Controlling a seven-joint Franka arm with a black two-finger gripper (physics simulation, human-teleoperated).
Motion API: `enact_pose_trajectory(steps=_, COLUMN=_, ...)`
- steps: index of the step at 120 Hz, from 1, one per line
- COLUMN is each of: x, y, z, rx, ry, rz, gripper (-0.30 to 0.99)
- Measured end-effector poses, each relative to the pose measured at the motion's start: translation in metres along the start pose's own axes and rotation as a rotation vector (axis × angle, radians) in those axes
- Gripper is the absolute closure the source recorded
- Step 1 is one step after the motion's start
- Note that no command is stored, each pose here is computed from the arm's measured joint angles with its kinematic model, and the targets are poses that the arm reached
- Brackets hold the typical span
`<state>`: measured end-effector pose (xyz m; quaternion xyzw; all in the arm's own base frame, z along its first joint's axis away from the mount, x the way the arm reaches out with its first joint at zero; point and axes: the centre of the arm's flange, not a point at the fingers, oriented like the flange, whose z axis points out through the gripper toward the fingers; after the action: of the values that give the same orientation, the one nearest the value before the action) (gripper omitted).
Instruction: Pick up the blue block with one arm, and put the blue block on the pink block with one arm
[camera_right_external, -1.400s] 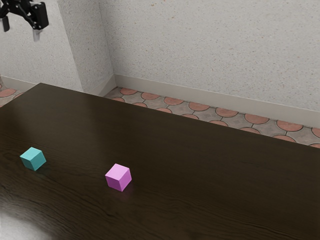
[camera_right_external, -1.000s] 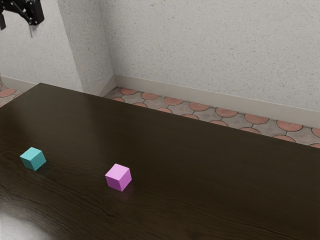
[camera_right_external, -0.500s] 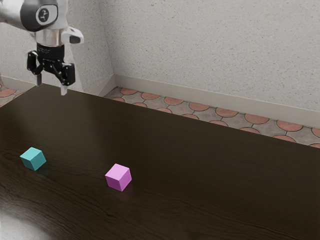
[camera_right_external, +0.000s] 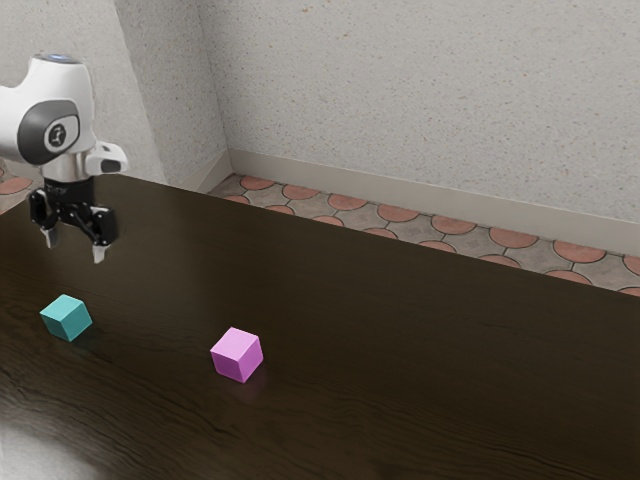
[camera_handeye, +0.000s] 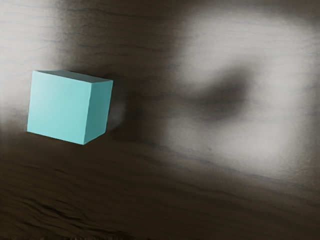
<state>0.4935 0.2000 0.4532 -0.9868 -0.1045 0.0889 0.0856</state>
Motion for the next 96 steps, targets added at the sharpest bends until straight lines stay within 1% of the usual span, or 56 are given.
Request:
enact_pose_trajectory(steps=10, x=-0.007, y=-0.018, z=0.028, rx=-0.009, ry=-0.016, rz=-0.004, gripper=0.00)
enact_pose_trajectory(steps=23, x=-0.005, y=-0.030, z=0.040, rx=0.008, ry=0.013, rz=0.035, gripper=0.00)
enact_pose_trajectory(steps=34, x=0.001, y=-0.032, z=0.054, rx=0.031, ry=0.020, rz=0.085, gripper=0.00)
enact_pose_trajectory(steps=44, x=0.001, y=-0.028, z=0.068, rx=0.037, ry=0.019, rz=0.137, gripper=0.00)
enact_pose_trajectory(steps=65, x=0.005, y=-0.026, z=0.080, rx=0.051, ry=0.032, rz=0.226, gripper=0.00)
enact_pose_trajectory(steps=82, x=0.000, y=-0.052, z=0.092, rx=0.051, ry=0.022, rz=0.233, gripper=0.00)
enact_pose_trajectory(steps=96, x=-0.005, y=-0.074, z=0.108, rx=0.043, ry=0.002, rz=0.220, gripper=0.00)
